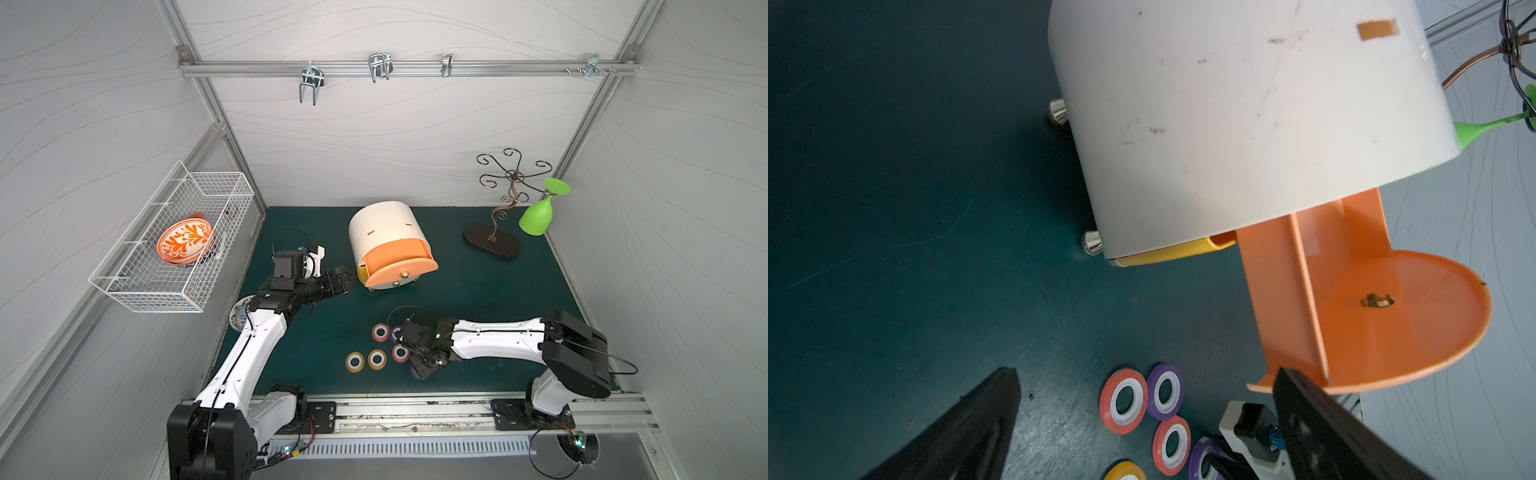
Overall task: Place the transparent tape into the drawer according to color
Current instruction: Pick up the tape from the center of the board, then place the tape in the drawer, then pick up the tape from the center of the board.
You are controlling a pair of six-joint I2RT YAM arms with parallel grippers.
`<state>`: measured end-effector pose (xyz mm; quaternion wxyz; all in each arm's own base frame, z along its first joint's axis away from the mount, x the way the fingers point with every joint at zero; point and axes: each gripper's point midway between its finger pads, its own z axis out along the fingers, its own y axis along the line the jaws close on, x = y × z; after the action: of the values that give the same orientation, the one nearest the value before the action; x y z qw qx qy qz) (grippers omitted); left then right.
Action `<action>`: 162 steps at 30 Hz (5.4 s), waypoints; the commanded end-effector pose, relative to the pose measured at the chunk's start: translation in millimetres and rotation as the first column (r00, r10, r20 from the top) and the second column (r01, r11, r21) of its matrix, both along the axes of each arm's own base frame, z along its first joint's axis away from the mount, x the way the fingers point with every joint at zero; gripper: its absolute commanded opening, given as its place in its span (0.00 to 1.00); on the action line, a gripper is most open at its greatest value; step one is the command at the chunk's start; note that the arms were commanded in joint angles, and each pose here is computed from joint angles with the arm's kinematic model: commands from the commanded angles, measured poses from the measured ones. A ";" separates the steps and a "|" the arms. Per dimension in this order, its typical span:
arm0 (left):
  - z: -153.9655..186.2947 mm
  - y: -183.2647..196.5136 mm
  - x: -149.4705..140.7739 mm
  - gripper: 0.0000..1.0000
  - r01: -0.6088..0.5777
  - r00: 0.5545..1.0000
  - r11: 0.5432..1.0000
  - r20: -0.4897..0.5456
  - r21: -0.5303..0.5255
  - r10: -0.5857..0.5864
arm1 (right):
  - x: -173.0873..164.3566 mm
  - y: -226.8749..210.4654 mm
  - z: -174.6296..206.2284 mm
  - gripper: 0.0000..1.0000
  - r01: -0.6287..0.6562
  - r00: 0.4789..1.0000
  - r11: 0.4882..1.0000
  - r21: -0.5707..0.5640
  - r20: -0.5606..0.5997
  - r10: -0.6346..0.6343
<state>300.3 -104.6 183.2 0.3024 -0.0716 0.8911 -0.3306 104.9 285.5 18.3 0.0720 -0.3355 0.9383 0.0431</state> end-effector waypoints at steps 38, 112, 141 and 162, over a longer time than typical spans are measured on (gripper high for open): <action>4.8 -5.8 2.3 1.00 0.036 0.999 0.999 0.022 -0.027 -0.035 | 167.5 -0.3 276.6 0.00 0.046 0.865 0.836 0.546 0.397 -0.307; 7.3 -4.7 1.8 1.00 0.021 0.999 0.999 0.037 -0.033 -0.020 | 86.1 19.1 58.7 0.99 0.271 0.917 0.875 0.401 0.168 -0.361; 6.3 -5.3 2.5 1.00 0.022 0.999 0.999 0.029 -0.035 -0.021 | 91.4 14.3 -4.8 0.96 0.340 0.916 0.932 0.125 0.181 -0.358; 6.1 -5.5 2.7 1.00 0.025 0.999 0.999 0.026 -0.035 -0.024 | 61.0 11.2 -34.0 0.47 0.246 0.968 0.969 -0.017 -0.055 -0.247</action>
<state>295.8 -109.8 178.6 0.2884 -0.0693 0.8901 -0.3460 200.4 306.5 17.4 0.1407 -0.1901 0.9704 0.0481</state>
